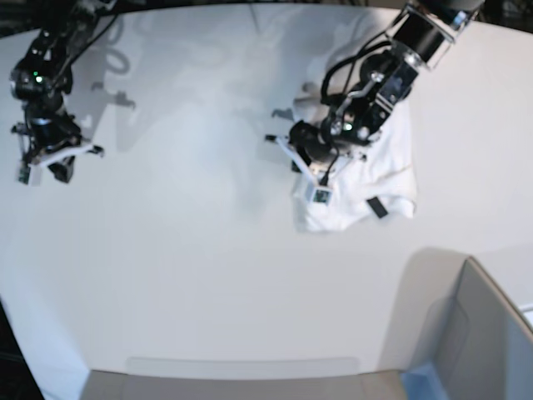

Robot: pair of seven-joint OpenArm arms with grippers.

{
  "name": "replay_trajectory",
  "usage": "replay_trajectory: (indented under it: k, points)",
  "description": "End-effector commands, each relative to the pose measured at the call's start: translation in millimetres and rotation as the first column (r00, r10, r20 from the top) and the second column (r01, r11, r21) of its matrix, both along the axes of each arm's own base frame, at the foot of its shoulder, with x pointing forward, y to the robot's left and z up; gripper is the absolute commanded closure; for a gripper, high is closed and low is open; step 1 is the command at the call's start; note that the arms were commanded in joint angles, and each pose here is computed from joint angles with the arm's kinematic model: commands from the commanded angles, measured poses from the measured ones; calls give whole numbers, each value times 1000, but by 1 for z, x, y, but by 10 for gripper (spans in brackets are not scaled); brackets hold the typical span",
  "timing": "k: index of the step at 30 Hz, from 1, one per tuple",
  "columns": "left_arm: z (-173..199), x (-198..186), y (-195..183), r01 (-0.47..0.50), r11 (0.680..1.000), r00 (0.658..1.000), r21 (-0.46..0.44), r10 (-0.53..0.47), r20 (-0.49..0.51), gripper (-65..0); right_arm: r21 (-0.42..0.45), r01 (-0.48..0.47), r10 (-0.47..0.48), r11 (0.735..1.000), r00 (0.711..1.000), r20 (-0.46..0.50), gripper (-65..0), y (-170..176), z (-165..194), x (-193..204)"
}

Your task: Layout the t-shirt on the table in an organized manner, then fold the t-shirt properly

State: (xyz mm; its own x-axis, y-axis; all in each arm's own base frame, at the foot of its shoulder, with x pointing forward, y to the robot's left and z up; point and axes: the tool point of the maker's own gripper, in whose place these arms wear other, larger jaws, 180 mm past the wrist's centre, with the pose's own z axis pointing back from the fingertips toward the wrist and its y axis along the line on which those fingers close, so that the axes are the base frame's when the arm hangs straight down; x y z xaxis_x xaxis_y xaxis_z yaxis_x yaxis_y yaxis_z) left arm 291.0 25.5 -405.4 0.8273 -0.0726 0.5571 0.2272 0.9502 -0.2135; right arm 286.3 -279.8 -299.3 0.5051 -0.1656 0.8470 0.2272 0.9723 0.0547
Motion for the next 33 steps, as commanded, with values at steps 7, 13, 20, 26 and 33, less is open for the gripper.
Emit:
replay_trajectory:
  k: [7,13,20,26,33]
  points:
    - [-9,-22,6,11,1000,999,7,-11,-49,0,-21,-13,14,1000,999,50,0,-1,14,7]
    - [-22,-35,38,4,997,997,80,2,-81,0,-23,-17,18,1000,999,47,0,-1,14,5]
    - [-3,-25,47,-30,998,999,62,31,-27,0,-39,-166,167,985,986,24,0,43,10,8]
    - [80,18,44,-103,991,968,-85,120,221,0,-69,-385,389,920,920,54,0,114,27,12]
    - [147,43,105,-277,941,795,-195,338,503,0,-128,-532,547,837,814,196,0,156,37,-1]
